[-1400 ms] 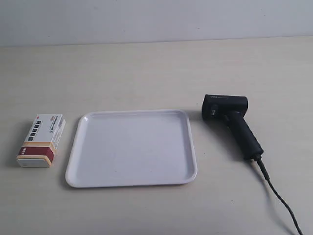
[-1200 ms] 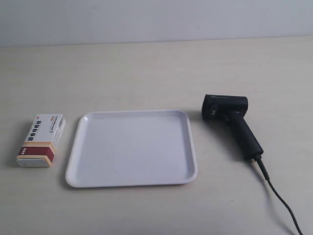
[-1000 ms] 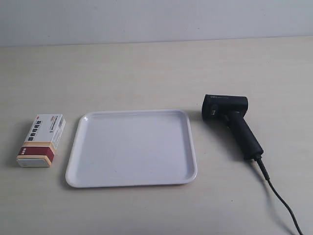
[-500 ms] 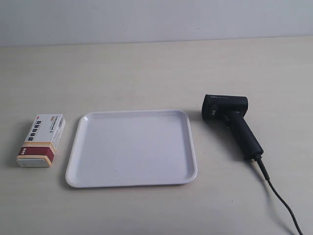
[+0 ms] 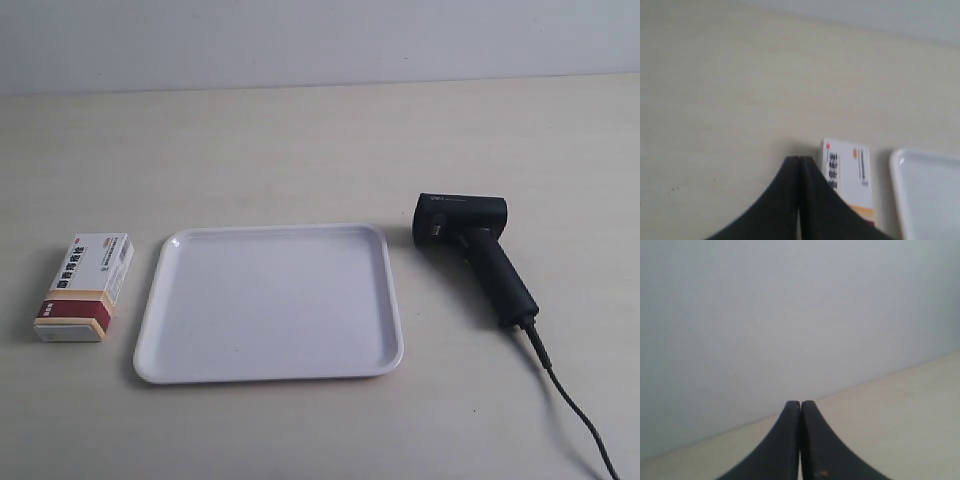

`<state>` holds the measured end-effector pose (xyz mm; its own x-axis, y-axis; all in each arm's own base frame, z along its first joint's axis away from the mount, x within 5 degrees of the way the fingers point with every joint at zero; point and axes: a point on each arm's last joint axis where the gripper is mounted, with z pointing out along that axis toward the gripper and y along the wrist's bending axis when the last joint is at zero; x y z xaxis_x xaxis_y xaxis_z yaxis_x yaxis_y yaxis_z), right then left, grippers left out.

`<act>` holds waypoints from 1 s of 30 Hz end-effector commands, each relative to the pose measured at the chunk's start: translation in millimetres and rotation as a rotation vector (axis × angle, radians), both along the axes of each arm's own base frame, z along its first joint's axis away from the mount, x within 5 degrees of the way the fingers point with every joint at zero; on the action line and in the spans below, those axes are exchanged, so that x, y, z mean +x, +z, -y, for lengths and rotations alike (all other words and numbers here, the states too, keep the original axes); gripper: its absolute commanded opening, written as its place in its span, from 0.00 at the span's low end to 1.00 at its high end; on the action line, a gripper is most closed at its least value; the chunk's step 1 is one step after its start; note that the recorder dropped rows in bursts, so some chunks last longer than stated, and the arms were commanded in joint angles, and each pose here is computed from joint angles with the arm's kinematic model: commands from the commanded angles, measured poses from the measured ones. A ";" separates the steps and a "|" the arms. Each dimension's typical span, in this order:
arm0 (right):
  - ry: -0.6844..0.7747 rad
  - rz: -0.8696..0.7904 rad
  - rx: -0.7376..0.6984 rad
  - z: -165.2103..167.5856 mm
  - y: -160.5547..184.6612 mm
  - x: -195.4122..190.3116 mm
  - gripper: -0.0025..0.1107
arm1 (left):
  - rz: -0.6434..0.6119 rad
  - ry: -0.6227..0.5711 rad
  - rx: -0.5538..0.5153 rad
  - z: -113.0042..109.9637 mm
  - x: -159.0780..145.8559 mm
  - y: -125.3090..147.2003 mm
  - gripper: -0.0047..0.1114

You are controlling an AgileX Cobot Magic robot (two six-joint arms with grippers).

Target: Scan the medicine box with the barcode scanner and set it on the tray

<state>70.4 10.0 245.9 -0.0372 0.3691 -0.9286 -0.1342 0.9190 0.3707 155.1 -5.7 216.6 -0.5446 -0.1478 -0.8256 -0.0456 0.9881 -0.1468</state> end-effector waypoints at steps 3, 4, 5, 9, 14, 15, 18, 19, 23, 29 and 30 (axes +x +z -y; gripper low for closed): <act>-0.031 -0.162 -0.048 -0.9 -10.4 29.6 0.02 | -0.209 -0.249 0.122 42.1 55.5 -39.4 0.35; -0.033 -0.188 -0.052 -1.1 -13.2 33.5 0.02 | -0.215 -0.273 0.135 48.4 61.5 -45.6 0.45; -0.037 -0.209 -0.056 -1.2 -15.7 37.0 0.02 | -0.224 -0.293 0.150 53.2 67.1 -51.9 0.56; -0.048 -0.269 -0.067 -1.4 -23.3 46.9 0.02 | -0.306 -0.347 0.204 59.7 81.6 -74.6 0.92; -0.058 -0.294 -0.074 -1.2 -26.2 53.1 0.02 | -0.389 -0.355 0.218 62.7 93.2 -100.6 0.94; -0.055 -0.298 -0.074 -1.5 -25.8 53.6 0.02 | -0.396 -0.359 0.223 63.0 94.6 -103.8 0.94; -0.055 -0.302 -0.074 -1.6 -26.1 54.1 0.02 | -0.393 -0.361 0.235 63.1 97.5 -112.8 0.94; -0.055 -0.302 -0.074 -1.6 -26.1 54.1 0.02 | -0.394 -0.360 0.236 63.1 97.7 -114.1 0.94; -0.055 -0.302 -0.072 -1.6 -26.1 54.1 0.02 | -0.392 -0.373 0.247 63.3 97.8 -114.6 0.78; -0.044 -0.322 -0.082 -2.4 -28.0 53.4 0.02 | -0.368 -0.373 0.249 63.5 99.2 -112.2 0.16; -0.037 -0.328 -0.097 -2.8 -28.7 53.3 0.02 | -0.354 -0.370 0.247 63.7 100.0 -108.4 0.04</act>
